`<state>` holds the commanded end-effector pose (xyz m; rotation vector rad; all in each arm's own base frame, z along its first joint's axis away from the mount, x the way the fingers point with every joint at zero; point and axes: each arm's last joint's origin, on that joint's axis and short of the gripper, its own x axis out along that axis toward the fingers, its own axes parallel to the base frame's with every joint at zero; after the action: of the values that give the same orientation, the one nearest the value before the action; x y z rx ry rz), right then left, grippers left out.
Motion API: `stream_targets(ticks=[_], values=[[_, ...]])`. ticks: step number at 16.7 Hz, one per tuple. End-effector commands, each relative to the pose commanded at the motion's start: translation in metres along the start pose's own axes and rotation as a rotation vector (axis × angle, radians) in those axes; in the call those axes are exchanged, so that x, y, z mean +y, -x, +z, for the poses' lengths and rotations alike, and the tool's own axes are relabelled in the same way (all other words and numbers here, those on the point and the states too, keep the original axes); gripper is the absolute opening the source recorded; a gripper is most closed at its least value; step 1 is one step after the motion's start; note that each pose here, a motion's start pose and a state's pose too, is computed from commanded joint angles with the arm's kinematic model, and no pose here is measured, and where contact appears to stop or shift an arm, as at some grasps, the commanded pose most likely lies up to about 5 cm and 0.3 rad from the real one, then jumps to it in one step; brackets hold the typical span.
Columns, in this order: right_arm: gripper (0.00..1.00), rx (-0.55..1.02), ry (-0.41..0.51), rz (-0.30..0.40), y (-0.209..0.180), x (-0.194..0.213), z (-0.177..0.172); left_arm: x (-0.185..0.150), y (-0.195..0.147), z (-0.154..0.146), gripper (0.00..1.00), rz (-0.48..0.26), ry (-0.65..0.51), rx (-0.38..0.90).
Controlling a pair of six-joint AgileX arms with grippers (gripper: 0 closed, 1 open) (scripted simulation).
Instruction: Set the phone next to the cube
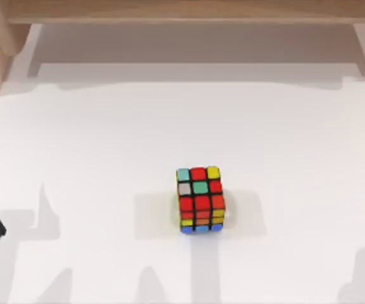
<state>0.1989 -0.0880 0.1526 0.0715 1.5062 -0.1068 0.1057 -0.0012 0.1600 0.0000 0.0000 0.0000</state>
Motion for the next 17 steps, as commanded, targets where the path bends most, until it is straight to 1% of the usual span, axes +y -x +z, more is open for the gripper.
stream_targets(ticks=[3, 9, 17], values=[[1.00, 0.061, -0.006, 0.018, -0.004, -0.007, 0.006, 0.000, 0.000, 0.000, 1.00, 0.000, 0.000, 0.000], [1.00, 0.063, -0.004, 0.018, -0.005, -0.007, 0.006, 0.000, 0.000, 0.000, 1.00, 0.000, 0.000, 0.000], [1.00, 0.064, -0.006, 0.019, -0.043, -0.007, 0.004, 0.000, 0.000, 0.000, 1.00, 0.000, 0.000, 0.000]])
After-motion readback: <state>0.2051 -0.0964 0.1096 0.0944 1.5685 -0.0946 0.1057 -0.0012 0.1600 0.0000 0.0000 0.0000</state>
